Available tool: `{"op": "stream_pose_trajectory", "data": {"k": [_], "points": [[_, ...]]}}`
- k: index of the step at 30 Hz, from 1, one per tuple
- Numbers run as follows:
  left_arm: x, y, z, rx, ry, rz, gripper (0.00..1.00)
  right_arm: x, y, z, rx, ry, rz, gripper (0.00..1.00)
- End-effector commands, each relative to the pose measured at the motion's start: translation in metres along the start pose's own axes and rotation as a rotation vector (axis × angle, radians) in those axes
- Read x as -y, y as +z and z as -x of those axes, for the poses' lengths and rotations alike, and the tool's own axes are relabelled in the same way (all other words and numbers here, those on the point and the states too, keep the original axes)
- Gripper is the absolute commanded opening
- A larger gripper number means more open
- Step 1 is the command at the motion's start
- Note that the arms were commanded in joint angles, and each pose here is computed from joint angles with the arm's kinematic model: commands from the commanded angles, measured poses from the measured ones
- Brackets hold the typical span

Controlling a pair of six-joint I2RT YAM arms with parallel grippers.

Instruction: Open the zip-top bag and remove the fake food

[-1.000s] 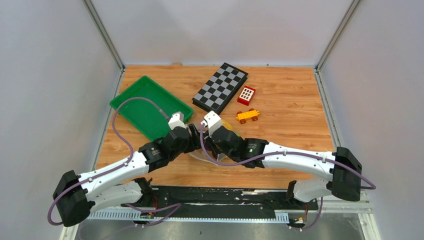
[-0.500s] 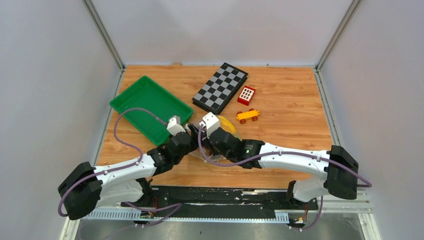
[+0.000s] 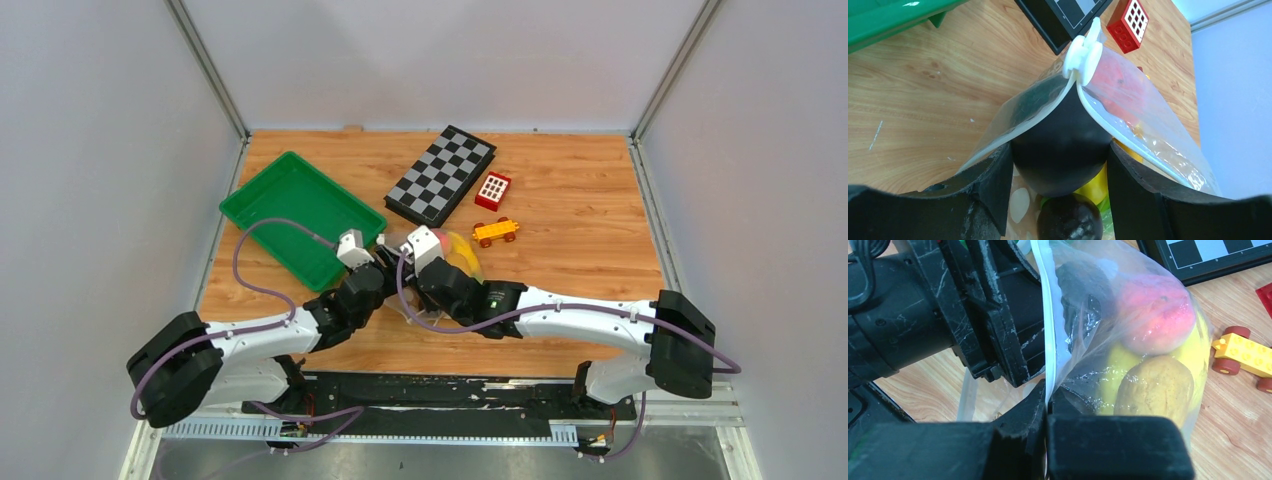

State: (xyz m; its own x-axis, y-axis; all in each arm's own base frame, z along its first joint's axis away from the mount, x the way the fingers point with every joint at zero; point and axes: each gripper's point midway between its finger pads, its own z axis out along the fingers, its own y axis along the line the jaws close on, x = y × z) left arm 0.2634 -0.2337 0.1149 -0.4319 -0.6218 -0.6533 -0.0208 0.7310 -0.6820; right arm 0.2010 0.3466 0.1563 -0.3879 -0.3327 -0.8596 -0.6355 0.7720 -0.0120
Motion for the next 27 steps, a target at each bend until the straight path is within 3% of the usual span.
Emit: {"op": "stream_pose_trajectory", "data": {"k": [1, 7, 27], "points": [[0.01, -0.003, 0.012, 0.057, 0.015, -0.038, 0.47, 0.007, -0.003, 0.007, 0.038, 0.04, -0.052, 0.0], [0.015, -0.015, 0.015, 0.063, 0.023, -0.078, 0.34, 0.012, -0.006, 0.008, 0.047, 0.044, -0.073, 0.0], [0.052, -0.082, 0.002, -0.1, 0.35, -0.369, 0.34, 0.075, -0.001, 0.005, 0.009, 0.101, -0.334, 0.0]]}}
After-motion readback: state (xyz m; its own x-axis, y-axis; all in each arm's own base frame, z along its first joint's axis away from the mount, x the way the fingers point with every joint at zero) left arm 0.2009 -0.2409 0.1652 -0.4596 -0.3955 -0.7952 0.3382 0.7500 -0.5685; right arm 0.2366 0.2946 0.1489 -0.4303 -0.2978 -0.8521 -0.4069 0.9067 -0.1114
